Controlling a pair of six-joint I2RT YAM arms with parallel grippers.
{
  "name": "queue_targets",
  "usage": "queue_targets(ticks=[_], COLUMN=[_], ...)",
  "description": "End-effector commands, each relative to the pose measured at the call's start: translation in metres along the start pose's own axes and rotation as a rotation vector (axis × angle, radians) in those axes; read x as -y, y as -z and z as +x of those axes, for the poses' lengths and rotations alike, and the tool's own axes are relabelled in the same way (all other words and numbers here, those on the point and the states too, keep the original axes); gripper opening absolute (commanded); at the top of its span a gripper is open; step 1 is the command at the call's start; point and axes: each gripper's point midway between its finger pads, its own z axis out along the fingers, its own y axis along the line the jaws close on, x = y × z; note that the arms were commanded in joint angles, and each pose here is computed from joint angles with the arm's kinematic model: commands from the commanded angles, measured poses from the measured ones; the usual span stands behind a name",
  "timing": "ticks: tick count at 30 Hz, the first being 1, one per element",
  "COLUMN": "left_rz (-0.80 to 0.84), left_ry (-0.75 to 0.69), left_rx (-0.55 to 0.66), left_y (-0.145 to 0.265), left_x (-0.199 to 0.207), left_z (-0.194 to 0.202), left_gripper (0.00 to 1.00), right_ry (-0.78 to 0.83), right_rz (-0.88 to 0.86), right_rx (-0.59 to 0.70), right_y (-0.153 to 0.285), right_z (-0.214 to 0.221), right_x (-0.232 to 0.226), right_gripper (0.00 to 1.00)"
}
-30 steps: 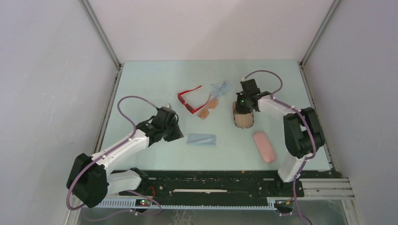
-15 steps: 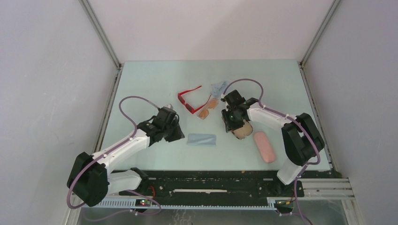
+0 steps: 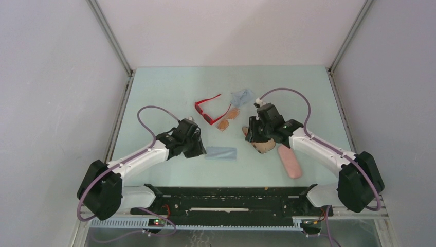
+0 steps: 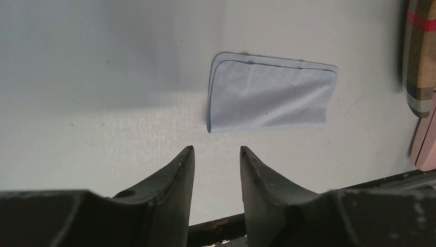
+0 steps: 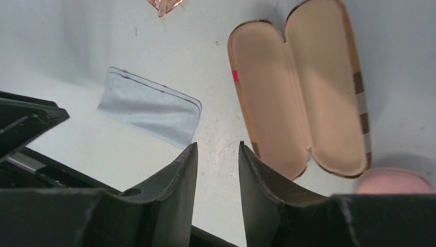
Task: Organize the sunglasses
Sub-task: Pick up the glasses cleaning cloth from the center of the board.
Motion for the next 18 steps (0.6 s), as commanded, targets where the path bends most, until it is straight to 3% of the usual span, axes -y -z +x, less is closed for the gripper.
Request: queue_targets(ticks=[1,8,18], left_rz=[0.032,0.022,-0.005], left_ry=[0.0,-0.018,-0.029], left_rx=[0.003,-0.002,-0.034], left_y=[-0.004,-0.017,-0.045], left_x=[0.011,0.008,0.0], left_z=[0.0,0.003,0.012], left_gripper=[0.43,0.44,0.45], right_ry=[-0.137,-0.125,-0.23], right_rz=[-0.114,-0.133,0.01], right_rx=[0.03,0.006,-0.006], right_y=[-0.006,-0.027,-0.06], right_z=[0.013,0.051,0.068], right_x=[-0.036,-0.072,-0.048], right_gripper=[0.43,0.43,0.44])
